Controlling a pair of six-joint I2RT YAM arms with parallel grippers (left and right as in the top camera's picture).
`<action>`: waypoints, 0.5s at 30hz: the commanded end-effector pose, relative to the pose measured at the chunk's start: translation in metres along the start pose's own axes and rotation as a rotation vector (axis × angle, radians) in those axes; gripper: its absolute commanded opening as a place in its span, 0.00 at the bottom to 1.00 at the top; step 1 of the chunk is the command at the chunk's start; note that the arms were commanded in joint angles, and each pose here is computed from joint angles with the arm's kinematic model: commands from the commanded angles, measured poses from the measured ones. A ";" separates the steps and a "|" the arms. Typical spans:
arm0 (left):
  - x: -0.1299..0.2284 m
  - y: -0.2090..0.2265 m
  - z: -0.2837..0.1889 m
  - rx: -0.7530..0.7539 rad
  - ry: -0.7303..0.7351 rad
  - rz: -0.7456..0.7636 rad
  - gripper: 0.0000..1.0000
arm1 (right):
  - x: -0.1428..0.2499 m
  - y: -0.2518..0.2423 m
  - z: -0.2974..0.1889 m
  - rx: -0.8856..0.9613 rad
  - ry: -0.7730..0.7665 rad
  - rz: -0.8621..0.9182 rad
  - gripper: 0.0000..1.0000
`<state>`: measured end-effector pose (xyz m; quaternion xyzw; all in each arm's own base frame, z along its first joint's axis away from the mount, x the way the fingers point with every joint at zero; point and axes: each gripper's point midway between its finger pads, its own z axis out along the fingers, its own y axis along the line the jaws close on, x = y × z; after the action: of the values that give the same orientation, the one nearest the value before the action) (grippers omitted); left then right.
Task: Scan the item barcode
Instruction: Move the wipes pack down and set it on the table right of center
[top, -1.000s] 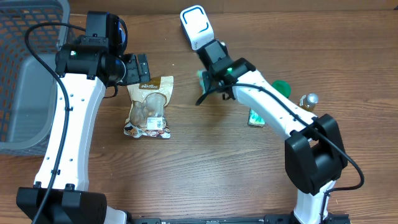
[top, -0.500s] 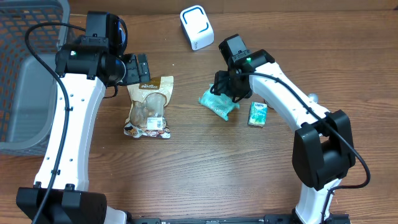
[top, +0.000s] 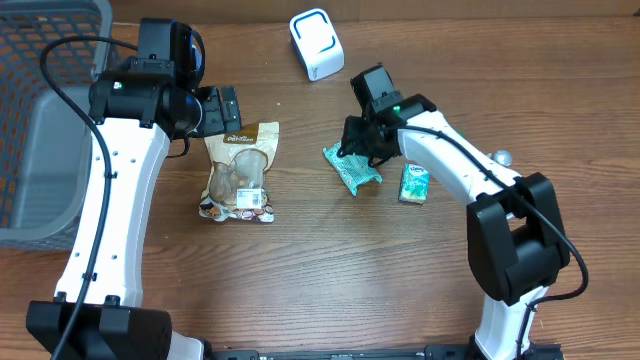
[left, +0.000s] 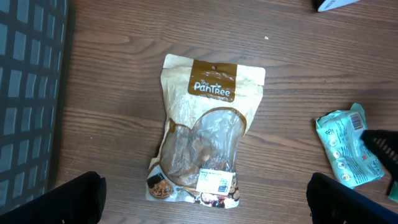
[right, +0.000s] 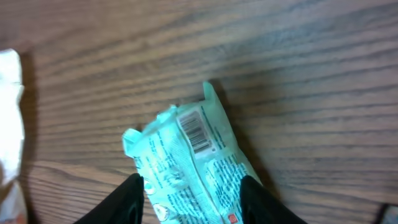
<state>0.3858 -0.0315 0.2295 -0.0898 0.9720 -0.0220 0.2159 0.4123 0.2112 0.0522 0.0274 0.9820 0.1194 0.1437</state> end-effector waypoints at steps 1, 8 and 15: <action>0.001 -0.002 0.003 0.004 0.009 0.011 1.00 | 0.017 -0.002 0.016 0.014 0.032 -0.021 0.45; 0.001 -0.002 0.003 0.004 0.009 0.011 1.00 | 0.023 -0.036 0.029 0.161 -0.016 -0.025 0.50; 0.001 -0.002 0.003 0.004 0.009 0.011 1.00 | 0.028 -0.061 0.030 0.275 -0.031 -0.017 0.45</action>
<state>0.3857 -0.0315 0.2295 -0.0898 0.9721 -0.0220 0.2158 0.4008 0.1891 0.0139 0.0290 0.9859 0.0484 0.1576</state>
